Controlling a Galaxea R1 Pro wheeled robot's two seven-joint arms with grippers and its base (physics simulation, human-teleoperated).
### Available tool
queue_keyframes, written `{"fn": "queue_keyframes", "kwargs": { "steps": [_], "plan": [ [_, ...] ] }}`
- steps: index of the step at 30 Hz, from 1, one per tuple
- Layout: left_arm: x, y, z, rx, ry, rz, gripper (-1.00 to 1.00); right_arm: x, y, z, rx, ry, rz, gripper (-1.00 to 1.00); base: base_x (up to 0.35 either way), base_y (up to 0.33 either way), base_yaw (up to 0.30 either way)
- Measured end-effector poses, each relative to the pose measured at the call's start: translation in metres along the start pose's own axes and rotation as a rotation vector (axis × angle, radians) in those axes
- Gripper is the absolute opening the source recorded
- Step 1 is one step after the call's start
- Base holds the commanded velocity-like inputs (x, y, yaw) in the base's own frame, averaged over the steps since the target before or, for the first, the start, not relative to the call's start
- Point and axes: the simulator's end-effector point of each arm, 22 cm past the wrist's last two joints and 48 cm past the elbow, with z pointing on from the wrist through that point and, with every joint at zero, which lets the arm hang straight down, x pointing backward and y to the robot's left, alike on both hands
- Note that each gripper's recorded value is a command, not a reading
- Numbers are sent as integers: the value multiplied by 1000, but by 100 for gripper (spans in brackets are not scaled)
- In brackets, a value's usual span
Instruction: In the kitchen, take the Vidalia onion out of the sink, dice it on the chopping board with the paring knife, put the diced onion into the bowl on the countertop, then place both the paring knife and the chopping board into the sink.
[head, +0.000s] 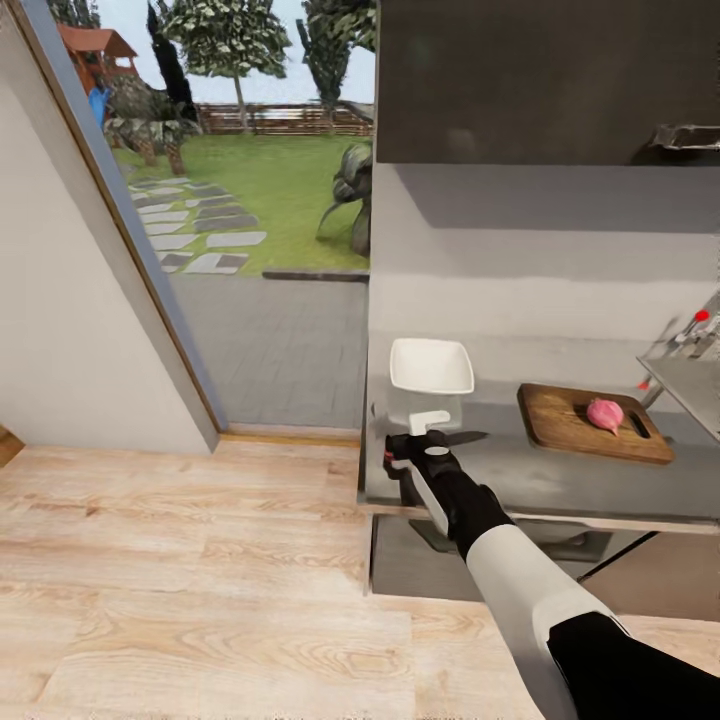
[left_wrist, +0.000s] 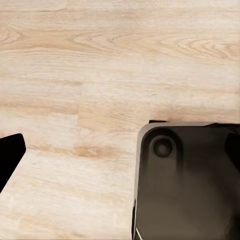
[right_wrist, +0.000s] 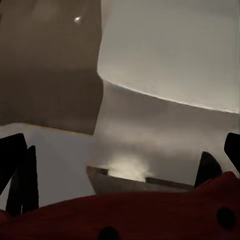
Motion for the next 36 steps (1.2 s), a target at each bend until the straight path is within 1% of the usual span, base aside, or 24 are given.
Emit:
{"fn": "queue_keyframes", "kwargs": {
  "steps": [22,27,36],
  "plan": [
    [1,0,0,1,1,-1,100,0,2,0,-7,-7,2,100,-10,0,0],
    [1,-1,0,1,3,0,100,-4,-1,0,1,-25,5,100,0,0,0],
    [3,0,-1,0,6,2,100,-31,-4,-6,12,-80,13,100,0,0,0]
  ]
}}
